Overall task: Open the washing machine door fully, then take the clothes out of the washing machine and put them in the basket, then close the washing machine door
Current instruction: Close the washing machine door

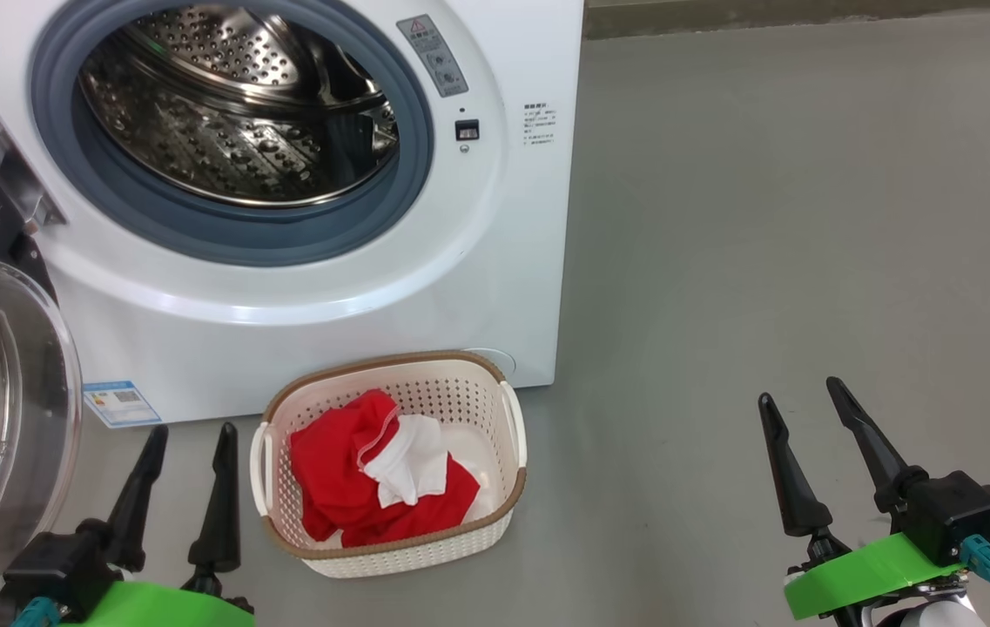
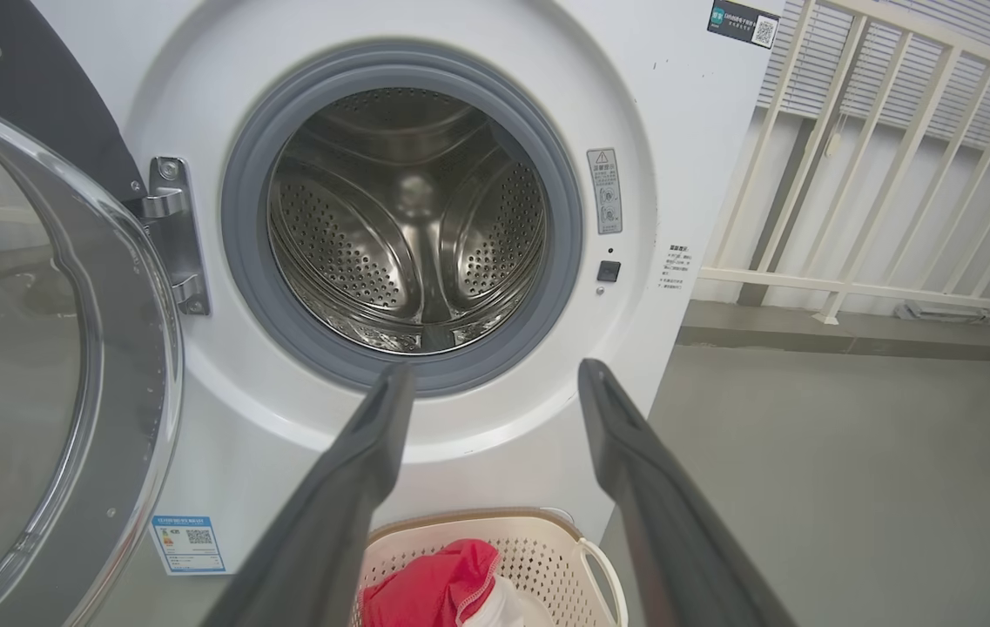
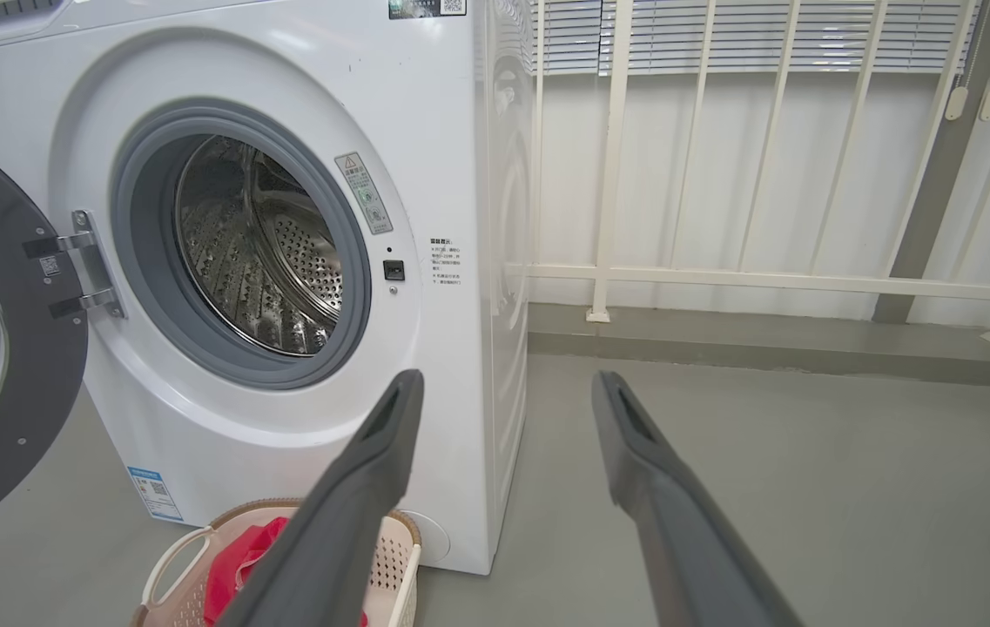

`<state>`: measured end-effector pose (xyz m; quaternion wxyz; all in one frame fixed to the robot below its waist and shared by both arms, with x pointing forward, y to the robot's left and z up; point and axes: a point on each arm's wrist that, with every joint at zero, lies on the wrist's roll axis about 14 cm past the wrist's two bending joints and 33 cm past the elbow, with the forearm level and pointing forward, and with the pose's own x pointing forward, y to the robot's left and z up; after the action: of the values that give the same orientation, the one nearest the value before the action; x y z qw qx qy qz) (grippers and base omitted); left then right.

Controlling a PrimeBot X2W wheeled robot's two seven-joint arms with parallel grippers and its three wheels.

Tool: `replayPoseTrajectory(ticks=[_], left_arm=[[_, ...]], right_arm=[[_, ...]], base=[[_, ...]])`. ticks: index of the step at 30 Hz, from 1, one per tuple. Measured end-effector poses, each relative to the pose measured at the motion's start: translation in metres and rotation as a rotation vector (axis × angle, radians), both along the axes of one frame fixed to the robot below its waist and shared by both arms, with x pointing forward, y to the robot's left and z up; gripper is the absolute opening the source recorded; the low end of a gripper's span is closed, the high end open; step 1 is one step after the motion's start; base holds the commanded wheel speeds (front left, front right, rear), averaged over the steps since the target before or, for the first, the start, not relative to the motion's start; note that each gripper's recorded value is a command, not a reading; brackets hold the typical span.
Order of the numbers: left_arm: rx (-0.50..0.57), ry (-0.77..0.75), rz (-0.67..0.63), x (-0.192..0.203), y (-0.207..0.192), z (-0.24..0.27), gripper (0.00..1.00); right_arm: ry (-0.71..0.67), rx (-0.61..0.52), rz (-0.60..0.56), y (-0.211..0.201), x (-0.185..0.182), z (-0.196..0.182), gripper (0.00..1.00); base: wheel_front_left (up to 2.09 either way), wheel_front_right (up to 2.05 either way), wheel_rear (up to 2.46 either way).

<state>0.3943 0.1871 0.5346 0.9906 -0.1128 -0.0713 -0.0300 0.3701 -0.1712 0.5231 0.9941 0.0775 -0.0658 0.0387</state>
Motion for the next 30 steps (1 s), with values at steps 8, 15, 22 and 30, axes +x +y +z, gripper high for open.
replayPoseTrajectory(ticks=[8, 15, 22, 30], left_arm=[[0.003, 0.002, 0.002, -0.001, 0.000, -0.001, 1.00], [0.011, -0.006, 0.007, -0.002, 0.002, 0.002, 1.00], [0.012, -0.036, 0.043, -0.008, 0.009, 0.012, 1.00], [0.021, -0.062, 0.120, -0.020, 0.031, 0.023, 1.00]], right_arm=[[0.001, 0.000, 0.007, 0.002, 0.002, 0.000, 1.00], [0.002, 0.000, 0.019, 0.006, 0.004, -0.001, 1.00], [0.003, 0.001, 0.054, 0.018, 0.009, -0.001, 1.00], [0.009, 0.003, 0.138, 0.047, 0.018, -0.004, 1.00]], base=[[0.00, 0.00, 0.00], [0.00, 0.00, 0.00], [0.00, 0.00, 0.00], [0.00, 0.00, 0.00]])
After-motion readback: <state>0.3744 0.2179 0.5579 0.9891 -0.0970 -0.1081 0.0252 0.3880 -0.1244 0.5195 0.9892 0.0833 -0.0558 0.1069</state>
